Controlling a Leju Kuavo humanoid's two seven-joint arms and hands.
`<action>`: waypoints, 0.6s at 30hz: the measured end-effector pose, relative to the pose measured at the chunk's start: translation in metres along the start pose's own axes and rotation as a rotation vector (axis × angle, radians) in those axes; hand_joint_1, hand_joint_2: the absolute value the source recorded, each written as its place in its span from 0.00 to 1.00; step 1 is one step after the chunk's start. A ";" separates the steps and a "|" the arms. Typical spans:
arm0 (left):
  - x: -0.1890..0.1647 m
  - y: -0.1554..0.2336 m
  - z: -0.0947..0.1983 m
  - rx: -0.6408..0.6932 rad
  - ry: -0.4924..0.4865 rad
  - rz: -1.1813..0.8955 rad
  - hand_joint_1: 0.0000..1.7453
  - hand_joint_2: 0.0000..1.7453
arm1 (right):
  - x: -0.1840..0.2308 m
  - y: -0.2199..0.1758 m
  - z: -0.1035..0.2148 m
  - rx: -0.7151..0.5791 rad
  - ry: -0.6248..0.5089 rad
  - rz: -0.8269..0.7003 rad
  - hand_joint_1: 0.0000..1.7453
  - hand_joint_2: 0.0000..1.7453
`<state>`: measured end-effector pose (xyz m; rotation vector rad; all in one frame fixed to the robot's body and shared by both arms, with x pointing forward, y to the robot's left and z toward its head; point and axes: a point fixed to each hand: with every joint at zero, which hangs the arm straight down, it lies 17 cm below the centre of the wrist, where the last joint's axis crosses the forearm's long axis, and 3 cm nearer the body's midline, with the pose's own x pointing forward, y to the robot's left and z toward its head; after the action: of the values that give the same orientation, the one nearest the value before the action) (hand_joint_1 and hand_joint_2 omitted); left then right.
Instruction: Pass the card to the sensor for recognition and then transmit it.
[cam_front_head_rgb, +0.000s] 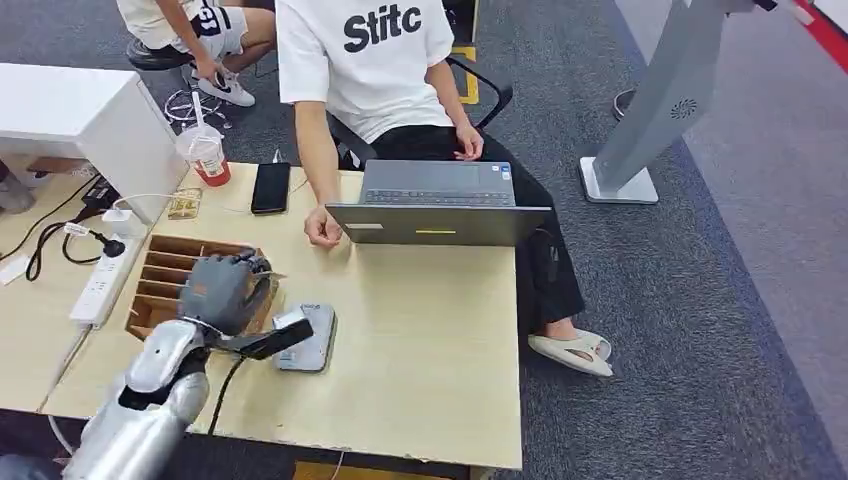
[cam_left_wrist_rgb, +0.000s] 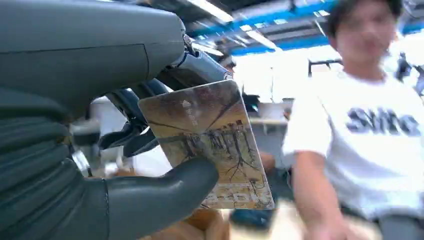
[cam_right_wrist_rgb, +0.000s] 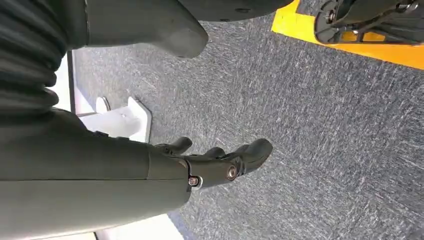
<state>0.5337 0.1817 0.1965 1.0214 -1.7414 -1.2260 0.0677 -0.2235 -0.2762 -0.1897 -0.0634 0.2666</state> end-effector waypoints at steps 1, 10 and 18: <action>-0.003 0.009 -0.003 0.017 0.002 0.001 1.00 1.00 | 0.000 0.000 0.000 0.000 -0.001 0.000 0.00 1.00; -0.006 0.073 -0.014 0.157 -0.017 -0.007 1.00 1.00 | 0.001 0.000 0.000 -0.001 -0.006 0.005 0.00 1.00; -0.015 0.113 -0.020 0.257 -0.016 -0.083 1.00 1.00 | 0.002 0.000 0.000 -0.001 -0.009 0.014 0.00 1.00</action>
<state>0.5370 0.2132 0.3076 1.2463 -1.9212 -1.0806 0.0692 -0.2230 -0.2761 -0.1902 -0.0710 0.2815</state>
